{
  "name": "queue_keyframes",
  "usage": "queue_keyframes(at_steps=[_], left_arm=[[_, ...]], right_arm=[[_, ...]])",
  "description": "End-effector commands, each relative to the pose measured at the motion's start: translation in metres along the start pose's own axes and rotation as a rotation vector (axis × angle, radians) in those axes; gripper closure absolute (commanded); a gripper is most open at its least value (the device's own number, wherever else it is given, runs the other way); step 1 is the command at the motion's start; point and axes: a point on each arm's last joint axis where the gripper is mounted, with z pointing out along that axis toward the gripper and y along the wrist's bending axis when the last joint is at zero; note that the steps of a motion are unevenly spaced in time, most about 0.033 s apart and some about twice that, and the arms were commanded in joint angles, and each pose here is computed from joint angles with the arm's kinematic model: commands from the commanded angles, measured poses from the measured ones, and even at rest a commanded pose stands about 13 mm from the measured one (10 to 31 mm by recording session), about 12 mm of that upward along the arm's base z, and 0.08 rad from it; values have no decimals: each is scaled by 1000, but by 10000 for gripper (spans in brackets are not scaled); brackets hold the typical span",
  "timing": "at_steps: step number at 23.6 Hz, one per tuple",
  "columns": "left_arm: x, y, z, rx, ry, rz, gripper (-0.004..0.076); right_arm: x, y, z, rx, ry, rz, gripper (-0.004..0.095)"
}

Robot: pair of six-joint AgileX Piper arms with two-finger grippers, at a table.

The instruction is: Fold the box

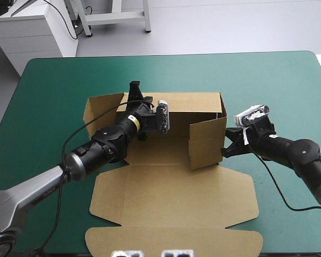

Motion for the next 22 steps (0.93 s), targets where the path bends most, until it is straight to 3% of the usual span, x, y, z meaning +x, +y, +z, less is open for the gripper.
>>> queue_keyframes(at_steps=[1,3,9,16,19,22], left_arm=[[3,12,-11,-36,33,-57,732],[3,12,-11,-36,33,-54,732],[3,12,-11,-36,33,-54,732],[3,12,-11,-37,33,-50,732],[2,13,-11,-39,28,-38,732],[2,13,-11,-40,27,-36,732]], right_arm=[[-7,1,-8,11,-64,-14,871],[-5,3,-8,-6,-57,-24,791],[-5,6,-8,-39,-49,-87,400],[-5,13,-8,-109,-57,-162,352],[-3,8,1,-108,-52,-153,188],[-1,9,14,-184,-28,-130,123]])
